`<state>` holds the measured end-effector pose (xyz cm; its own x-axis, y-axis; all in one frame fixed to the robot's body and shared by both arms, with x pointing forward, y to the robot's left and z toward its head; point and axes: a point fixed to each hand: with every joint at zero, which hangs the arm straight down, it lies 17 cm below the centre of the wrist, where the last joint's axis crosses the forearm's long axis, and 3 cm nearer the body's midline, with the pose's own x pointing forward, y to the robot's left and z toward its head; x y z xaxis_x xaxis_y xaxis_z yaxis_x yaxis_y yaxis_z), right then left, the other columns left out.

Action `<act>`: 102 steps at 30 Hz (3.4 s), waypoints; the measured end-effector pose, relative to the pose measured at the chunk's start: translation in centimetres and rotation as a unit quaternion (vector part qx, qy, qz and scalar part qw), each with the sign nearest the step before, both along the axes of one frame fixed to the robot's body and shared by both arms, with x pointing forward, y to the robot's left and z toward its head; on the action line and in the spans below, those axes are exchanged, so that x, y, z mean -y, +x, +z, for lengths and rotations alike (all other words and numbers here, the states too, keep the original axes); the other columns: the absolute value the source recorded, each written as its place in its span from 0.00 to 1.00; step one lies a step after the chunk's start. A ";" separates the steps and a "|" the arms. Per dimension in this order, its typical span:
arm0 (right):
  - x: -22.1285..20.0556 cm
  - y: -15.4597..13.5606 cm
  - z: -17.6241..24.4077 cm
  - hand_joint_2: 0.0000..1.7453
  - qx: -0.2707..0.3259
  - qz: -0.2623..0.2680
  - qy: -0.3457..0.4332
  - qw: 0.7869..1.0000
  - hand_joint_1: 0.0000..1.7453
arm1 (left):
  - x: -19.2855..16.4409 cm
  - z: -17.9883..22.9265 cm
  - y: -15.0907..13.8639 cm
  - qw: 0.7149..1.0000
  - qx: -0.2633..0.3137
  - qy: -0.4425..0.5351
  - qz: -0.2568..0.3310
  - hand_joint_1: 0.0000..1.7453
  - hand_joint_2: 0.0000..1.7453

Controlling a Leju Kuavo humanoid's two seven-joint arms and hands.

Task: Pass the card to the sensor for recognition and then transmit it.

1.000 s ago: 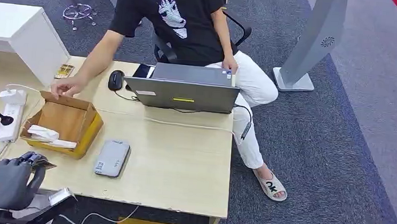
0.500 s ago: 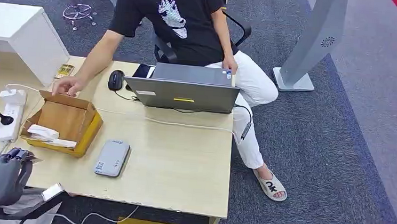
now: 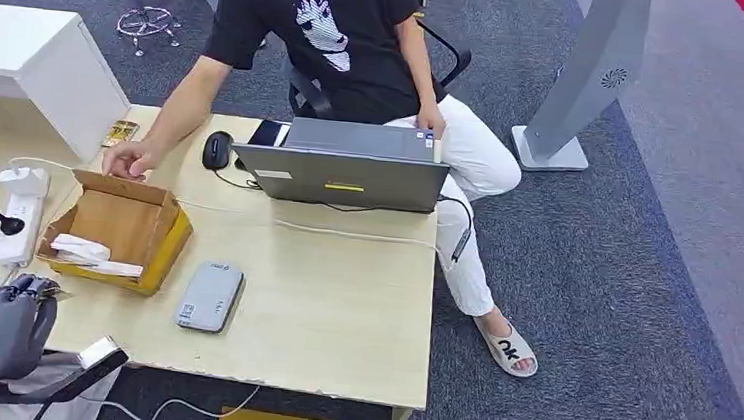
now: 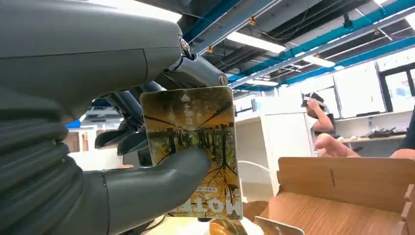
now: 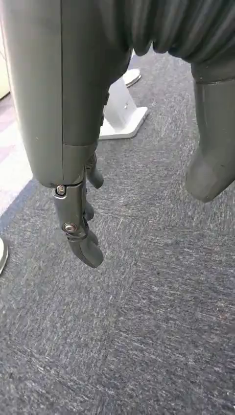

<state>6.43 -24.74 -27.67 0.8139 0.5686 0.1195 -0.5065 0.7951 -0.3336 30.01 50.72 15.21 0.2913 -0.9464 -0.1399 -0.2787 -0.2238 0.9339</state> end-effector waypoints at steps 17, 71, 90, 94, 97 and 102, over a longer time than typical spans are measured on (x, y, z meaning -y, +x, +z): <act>-0.4 0.7 0.1 1.00 0.005 0.009 0.002 1.000 0.00 | 0.3 -1.0 2.2 1.000 0.001 -0.015 0.002 1.00 1.00; -0.5 0.7 0.0 1.00 -0.002 0.030 0.003 1.000 0.00 | 8.9 -8.2 8.4 0.992 -0.065 -0.082 -0.064 1.00 1.00; -0.5 0.7 0.0 1.00 -0.001 0.032 0.003 0.999 0.00 | 8.8 -9.9 8.8 0.987 -0.093 -0.116 -0.059 1.00 1.00; -0.5 0.8 0.0 1.00 0.000 0.035 0.002 0.999 0.00 | 8.7 -9.5 9.5 0.987 -0.088 -0.117 -0.059 1.00 1.00; -0.4 0.8 0.0 1.00 0.000 0.035 0.001 0.999 0.00 | 9.0 -9.4 9.8 0.988 -0.087 -0.113 -0.061 1.00 1.00; -0.3 0.6 0.0 1.00 -0.003 0.035 -0.002 0.999 0.00 | 9.2 -9.7 9.9 0.987 -0.091 -0.114 -0.060 1.00 1.00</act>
<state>7.08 -24.40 -27.69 0.7728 0.6244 0.1134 -0.5626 0.7567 -0.3330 39.95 41.49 5.47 0.1646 -0.9855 0.0413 -0.1136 0.0226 0.9933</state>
